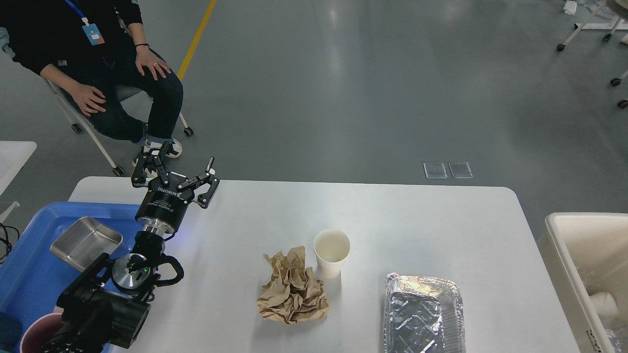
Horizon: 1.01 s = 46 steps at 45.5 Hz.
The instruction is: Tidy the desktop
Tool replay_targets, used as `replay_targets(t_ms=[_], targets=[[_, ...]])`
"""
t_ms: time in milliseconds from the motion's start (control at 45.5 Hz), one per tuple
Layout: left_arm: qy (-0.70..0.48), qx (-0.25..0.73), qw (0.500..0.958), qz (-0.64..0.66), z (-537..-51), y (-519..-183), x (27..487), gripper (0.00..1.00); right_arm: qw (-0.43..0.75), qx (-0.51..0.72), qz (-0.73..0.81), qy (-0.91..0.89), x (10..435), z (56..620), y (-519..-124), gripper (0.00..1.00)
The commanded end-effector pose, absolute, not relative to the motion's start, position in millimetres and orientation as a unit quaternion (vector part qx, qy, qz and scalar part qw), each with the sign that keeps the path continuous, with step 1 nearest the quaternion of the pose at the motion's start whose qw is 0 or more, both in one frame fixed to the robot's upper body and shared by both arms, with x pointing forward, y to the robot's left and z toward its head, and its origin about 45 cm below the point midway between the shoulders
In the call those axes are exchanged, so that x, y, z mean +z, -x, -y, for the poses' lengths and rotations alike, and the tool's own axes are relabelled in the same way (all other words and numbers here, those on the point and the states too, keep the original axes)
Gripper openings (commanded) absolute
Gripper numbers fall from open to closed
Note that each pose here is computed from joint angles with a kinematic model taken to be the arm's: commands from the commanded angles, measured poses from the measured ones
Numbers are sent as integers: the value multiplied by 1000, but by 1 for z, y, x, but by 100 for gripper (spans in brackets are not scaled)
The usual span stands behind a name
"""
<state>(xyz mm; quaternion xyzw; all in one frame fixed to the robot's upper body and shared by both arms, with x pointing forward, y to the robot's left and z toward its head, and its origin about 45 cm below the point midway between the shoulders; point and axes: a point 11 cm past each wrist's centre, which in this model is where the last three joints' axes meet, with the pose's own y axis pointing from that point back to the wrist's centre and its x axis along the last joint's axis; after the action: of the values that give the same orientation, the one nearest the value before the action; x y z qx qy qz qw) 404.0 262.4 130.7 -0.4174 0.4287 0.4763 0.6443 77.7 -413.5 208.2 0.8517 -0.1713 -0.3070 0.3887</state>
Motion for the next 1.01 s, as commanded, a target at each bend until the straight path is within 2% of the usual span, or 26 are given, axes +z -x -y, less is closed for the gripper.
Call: replay_targets(t_ms=[0,220,768,988], targets=[[416,479,644,-427,-266,-404,131,98,337,-337,177,-861,200,391,-89,100],[413,483,645,-424,-270,-404,131,98,304,-336,183,-872,183,361,-108,100],[406,493,645,-418,-281,-405,132,98,285,-338,157,-883,126,287,-97,100],[402,500,646,-412,-291,-405,133,98,281,-318,184,-887,107,265,-110,100]])
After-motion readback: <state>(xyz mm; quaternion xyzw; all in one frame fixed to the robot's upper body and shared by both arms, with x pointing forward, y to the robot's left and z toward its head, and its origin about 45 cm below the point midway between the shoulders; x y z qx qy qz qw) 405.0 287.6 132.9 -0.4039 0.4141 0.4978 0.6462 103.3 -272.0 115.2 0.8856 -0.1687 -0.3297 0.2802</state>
